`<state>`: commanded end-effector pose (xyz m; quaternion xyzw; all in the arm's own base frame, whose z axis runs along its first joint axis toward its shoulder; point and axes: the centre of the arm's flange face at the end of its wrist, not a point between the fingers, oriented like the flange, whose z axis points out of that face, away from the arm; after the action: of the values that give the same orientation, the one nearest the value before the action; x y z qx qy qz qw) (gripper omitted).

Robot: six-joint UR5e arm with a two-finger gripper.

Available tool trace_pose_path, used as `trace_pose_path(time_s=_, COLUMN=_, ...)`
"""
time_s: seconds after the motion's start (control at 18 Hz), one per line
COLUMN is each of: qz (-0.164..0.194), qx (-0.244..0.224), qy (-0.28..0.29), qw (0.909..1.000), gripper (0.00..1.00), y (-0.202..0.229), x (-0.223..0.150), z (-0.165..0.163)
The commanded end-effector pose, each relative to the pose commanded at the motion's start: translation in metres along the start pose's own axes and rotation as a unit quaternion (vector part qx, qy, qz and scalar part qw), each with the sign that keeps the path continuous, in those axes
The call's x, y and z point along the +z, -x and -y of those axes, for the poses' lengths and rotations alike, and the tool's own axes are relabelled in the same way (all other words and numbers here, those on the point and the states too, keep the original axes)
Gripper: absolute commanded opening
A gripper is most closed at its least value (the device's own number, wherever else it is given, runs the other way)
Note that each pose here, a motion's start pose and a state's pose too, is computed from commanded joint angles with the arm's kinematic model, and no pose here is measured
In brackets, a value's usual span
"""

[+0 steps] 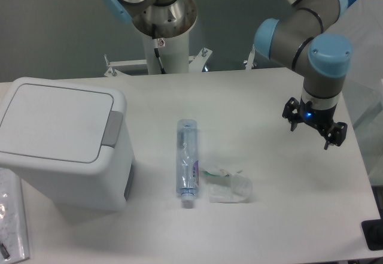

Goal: Open the trash can
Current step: 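Move the open gripper from its start pose toward the white trash can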

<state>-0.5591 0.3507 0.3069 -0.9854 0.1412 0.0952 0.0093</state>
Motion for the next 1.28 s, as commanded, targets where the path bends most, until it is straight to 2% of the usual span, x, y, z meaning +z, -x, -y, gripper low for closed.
trace_pose_path(time_s=0.06, qz=0.001, qx=0.004, qy=0.0, qw=1.0, gripper=1.0, y=-0.002, x=-0.002, z=0.008)
trace_pose_path(time_s=0.28, qz=0.001, qx=-0.041, qy=-0.006, qw=0.9991, gripper=1.0, y=-0.009, x=-0.004, z=0.031)
trace_pose_path(time_s=0.56, qz=0.001, qx=-0.062, qy=-0.009, qw=0.998, gripper=1.0, y=-0.017, x=-0.006, z=0.049)
trace_pose_path(time_s=0.72, qz=-0.015, qx=-0.08, qy=-0.028, qw=0.9963, gripper=1.0, y=-0.028, x=0.005, z=0.053)
trace_pose_path(time_s=0.83, qz=0.003, qx=-0.101, qy=-0.047, qw=0.9938, gripper=1.0, y=-0.031, x=-0.006, z=0.061)
trace_pose_path(time_s=0.94, qz=-0.002, qx=-0.149, qy=-0.076, qw=0.9859, gripper=1.0, y=-0.032, x=-0.014, z=0.068)
trace_pose_path(time_s=1.06, qz=-0.018, qx=-0.199, qy=-0.116, qw=0.9731, gripper=1.0, y=-0.035, x=-0.025, z=0.075)
trace_pose_path(time_s=1.28, qz=-0.045, qx=-0.199, qy=-0.196, qw=0.9592, gripper=1.0, y=-0.04, x=-0.039, z=0.092)
